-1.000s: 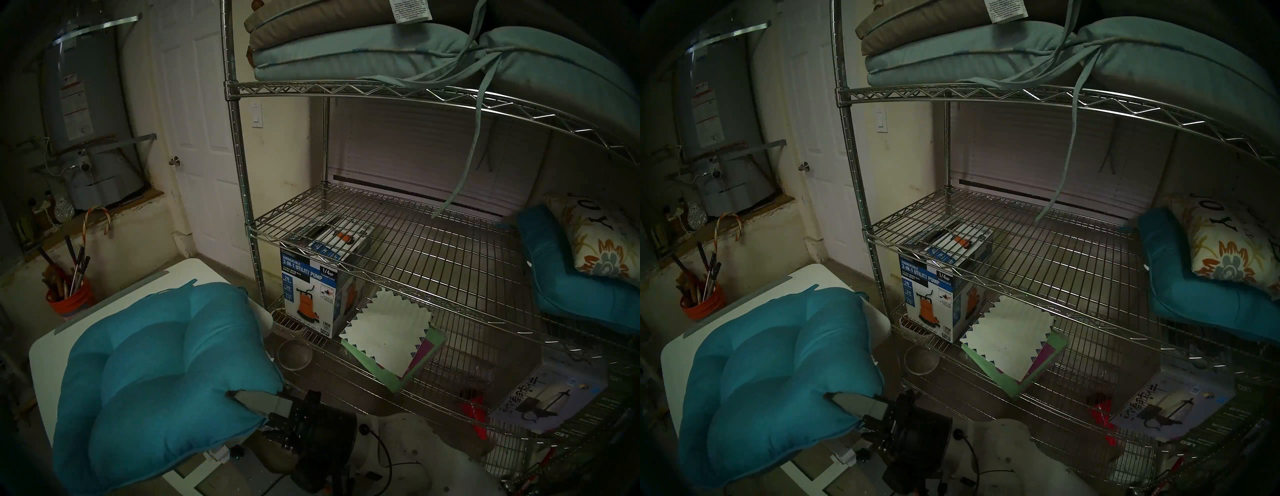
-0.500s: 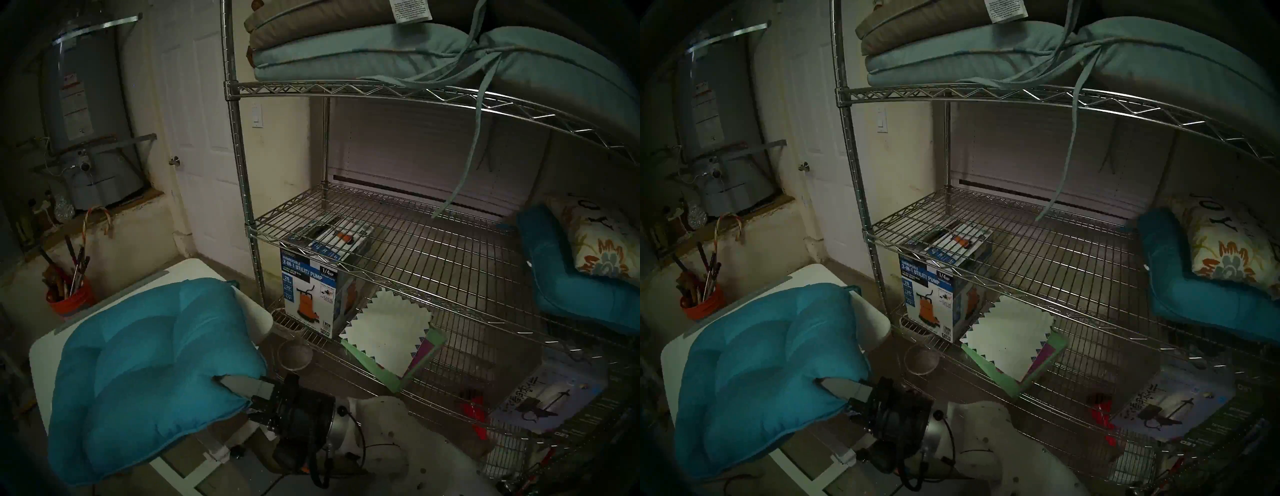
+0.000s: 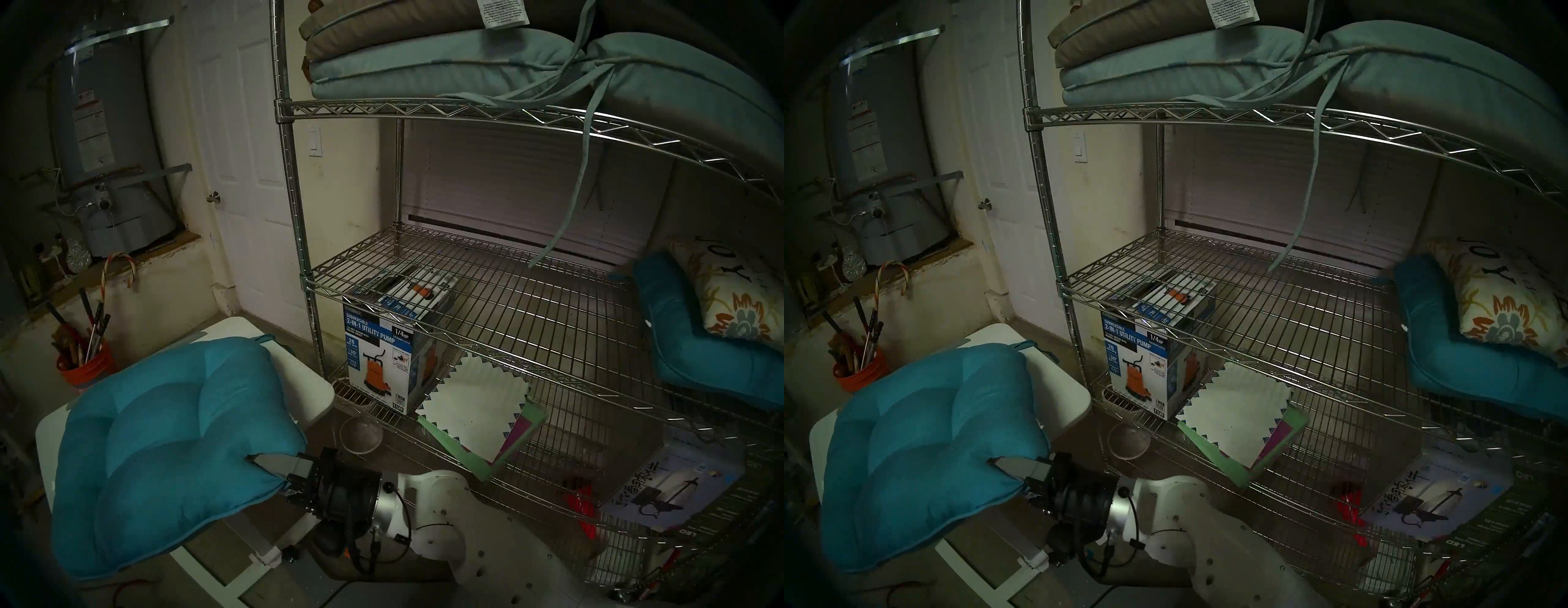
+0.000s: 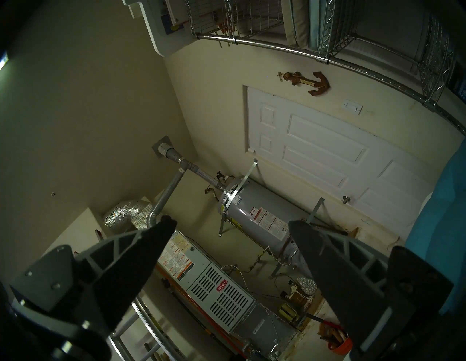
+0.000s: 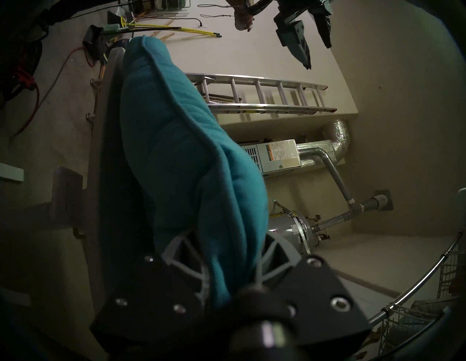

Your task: Take cushion off the shelf

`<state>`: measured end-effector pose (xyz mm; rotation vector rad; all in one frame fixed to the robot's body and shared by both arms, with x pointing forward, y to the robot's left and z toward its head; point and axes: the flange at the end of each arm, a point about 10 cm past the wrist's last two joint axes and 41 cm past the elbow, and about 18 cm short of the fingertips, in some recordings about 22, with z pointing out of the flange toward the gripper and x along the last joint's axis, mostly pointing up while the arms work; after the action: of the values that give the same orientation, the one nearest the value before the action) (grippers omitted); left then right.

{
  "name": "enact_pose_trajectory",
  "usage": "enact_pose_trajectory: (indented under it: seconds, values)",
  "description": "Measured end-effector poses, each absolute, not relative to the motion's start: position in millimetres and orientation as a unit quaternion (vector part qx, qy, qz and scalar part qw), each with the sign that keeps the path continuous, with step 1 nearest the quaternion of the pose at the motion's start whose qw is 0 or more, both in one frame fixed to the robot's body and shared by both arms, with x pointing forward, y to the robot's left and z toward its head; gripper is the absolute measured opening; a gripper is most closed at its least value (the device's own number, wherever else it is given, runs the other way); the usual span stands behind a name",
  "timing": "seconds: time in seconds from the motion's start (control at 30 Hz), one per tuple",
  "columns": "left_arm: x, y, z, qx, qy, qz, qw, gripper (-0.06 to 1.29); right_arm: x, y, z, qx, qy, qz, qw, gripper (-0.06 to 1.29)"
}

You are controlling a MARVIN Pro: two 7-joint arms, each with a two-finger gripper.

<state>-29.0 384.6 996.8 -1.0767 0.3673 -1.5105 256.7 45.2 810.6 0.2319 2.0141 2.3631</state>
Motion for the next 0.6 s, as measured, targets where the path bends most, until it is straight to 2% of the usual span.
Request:
enact_pose_trajectory:
  seconds: [0.6]
  values:
    - [-29, 385, 997, -0.461, 0.158, -0.648, 0.585, 1.25, 295, 89, 793, 0.07, 0.667, 0.742, 0.017, 0.23]
